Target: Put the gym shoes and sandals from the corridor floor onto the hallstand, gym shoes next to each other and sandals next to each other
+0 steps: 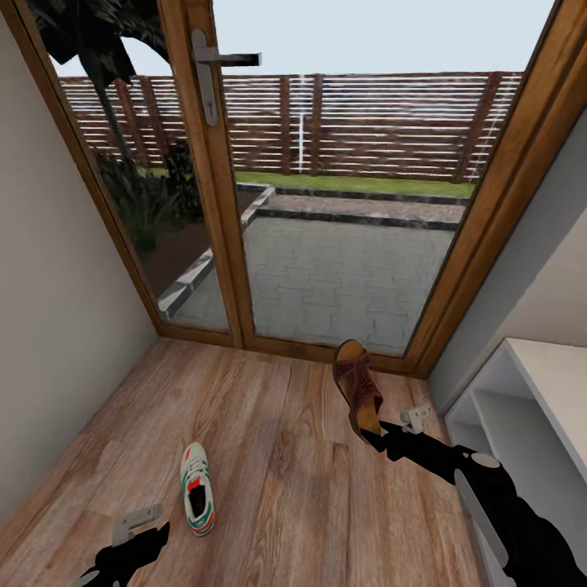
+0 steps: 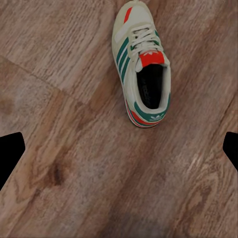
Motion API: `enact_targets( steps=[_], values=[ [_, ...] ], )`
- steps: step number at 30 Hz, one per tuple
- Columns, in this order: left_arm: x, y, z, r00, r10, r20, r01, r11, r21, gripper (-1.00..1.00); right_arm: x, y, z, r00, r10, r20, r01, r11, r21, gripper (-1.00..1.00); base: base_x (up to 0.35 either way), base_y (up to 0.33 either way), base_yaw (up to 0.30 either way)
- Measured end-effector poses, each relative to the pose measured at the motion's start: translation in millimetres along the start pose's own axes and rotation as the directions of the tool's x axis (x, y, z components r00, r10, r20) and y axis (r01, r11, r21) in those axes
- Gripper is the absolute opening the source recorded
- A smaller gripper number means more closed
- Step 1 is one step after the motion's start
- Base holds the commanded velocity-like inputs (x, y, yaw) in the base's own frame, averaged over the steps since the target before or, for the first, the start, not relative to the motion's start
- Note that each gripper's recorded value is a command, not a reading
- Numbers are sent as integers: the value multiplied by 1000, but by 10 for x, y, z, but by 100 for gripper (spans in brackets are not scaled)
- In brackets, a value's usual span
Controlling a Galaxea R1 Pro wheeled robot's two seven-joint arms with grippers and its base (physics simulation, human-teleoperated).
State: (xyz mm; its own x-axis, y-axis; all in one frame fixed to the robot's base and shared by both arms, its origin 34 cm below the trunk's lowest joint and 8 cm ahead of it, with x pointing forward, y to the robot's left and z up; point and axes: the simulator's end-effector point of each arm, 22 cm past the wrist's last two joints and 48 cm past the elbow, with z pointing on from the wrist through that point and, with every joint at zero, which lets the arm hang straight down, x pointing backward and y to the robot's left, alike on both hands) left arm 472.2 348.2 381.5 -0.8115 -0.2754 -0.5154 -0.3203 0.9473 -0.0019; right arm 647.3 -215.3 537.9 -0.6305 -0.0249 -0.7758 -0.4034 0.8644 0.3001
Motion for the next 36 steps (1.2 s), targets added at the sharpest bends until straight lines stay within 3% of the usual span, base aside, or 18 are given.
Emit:
enact_targets(
  steps=[9, 36],
  values=[
    [-133, -43, 31, 1000, -6, 18, 6, 1000, 6, 100, 14, -3, 6, 1000, 1, -3, -1, 1000, 0, -100, 191, -106, 84],
    [-135, -26, 44, 1000, -10, 18, 10, 1000, 2, 100, 42, -9, 17, 1000, 3, -7, -3, 1000, -1, -100, 5, -3, 24]
  ],
)
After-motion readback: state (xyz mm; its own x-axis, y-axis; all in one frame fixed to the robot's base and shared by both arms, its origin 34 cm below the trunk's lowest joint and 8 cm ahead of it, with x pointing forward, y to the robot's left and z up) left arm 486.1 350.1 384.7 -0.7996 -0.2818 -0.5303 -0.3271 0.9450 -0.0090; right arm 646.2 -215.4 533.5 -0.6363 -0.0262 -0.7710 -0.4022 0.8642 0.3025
